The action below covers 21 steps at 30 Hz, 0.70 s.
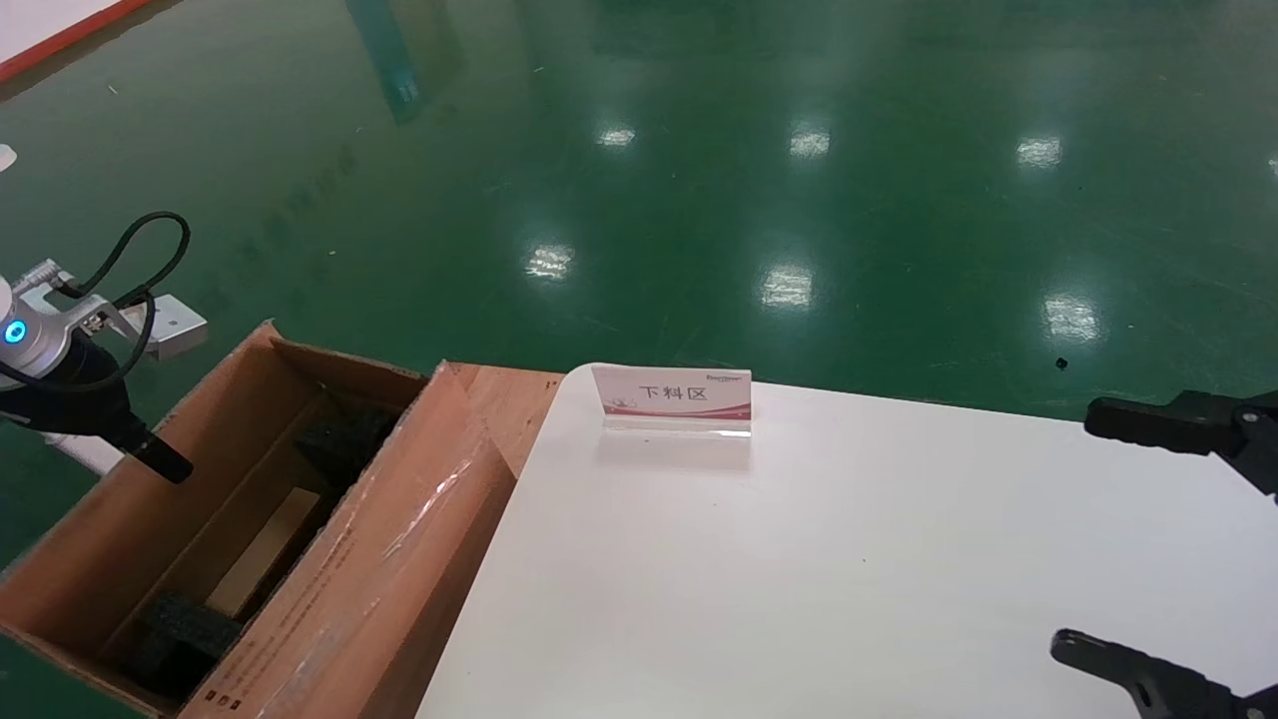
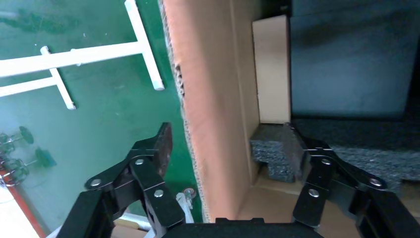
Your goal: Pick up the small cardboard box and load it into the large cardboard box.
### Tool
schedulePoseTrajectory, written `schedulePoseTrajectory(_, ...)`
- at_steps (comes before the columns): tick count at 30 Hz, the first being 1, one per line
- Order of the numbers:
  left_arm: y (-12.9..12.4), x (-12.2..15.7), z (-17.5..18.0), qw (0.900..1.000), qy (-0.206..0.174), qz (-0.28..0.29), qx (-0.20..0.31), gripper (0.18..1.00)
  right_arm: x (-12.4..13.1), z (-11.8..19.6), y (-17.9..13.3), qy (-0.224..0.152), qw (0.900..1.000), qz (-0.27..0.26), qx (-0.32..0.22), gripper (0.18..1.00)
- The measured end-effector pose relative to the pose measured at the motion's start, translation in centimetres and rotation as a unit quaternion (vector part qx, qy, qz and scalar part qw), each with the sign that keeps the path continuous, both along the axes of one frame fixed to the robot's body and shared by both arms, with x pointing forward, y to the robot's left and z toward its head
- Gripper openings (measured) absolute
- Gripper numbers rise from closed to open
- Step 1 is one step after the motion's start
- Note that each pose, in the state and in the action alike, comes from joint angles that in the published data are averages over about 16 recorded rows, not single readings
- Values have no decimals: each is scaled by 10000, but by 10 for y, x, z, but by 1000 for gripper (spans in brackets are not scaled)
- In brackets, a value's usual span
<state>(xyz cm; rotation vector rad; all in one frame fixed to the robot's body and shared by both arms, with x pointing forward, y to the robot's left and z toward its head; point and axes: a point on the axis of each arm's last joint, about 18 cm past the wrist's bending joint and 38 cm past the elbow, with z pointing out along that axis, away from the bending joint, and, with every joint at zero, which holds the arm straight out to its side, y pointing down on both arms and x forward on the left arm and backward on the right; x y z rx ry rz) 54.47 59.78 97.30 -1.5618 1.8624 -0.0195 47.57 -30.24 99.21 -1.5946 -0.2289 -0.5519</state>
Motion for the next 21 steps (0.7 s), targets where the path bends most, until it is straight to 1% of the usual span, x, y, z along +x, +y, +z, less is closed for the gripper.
schedulePoseTrajectory(7,-6,2,7,9997,-148,-177,-82,857,0,0,0,0,10000,0,0,1000)
schedulePoseTrajectory(11,-16,6,18,9982,-362,-459,-162,916,0,0,0,0,10000,0,1,1000)
schedulePoseTrajectory(13,-23,7,25,9963,-507,-660,-199,932,0,0,0,0,10000,0,1,1000)
schedulePoseTrajectory(17,-41,10,43,9890,-867,-1167,-258,966,0,0,0,0,10000,0,1,1000)
schedulePoseTrajectory(21,-61,10,60,9772,-1239,-1700,-275,985,0,0,0,0,10000,0,1,1000)
